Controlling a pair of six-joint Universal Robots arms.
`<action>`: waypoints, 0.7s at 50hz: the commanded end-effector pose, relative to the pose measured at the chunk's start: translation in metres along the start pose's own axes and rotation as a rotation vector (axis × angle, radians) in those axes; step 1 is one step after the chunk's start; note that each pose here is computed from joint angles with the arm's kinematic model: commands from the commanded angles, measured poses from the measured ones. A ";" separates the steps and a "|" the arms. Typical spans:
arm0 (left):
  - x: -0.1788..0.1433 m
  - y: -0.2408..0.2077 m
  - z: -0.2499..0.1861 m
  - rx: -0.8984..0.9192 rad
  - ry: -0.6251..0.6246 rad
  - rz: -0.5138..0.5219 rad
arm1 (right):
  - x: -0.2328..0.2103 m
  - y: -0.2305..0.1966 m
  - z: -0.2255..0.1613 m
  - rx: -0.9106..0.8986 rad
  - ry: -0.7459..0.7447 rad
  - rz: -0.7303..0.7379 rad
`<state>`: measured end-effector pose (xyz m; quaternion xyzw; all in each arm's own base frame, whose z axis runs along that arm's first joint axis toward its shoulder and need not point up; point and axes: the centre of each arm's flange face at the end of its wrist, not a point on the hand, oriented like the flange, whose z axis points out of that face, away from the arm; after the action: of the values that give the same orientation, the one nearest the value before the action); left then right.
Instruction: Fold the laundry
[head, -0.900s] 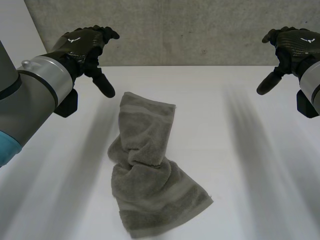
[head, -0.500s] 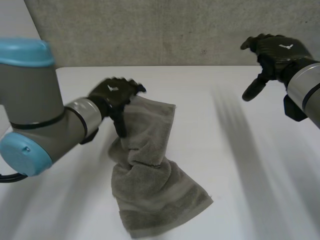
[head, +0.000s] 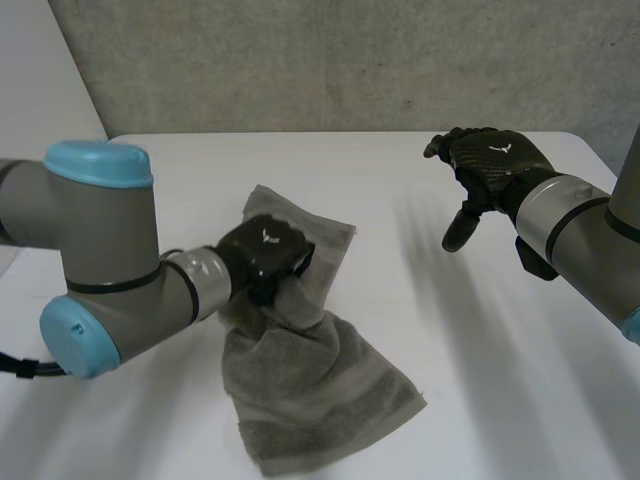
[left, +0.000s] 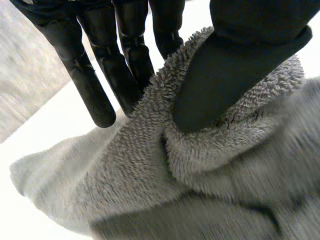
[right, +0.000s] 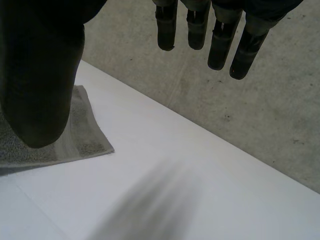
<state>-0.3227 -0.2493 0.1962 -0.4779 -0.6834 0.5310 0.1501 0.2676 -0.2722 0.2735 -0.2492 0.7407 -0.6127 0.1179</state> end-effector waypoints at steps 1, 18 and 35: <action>-0.017 -0.084 -0.013 0.287 -0.168 -0.181 | 0.002 -0.004 -0.001 0.011 0.007 -0.006; -0.083 -0.125 -0.117 0.605 -0.736 -0.790 | 0.005 -0.018 -0.008 0.056 0.013 -0.011; -0.014 0.064 -0.111 0.027 -0.634 -0.687 | -0.023 0.005 0.000 -0.007 -0.068 -0.146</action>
<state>-0.2099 -0.2105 0.2174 0.0265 -0.7771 0.6181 0.1159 0.2717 -0.2682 0.2772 -0.2864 0.7233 -0.6203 0.0998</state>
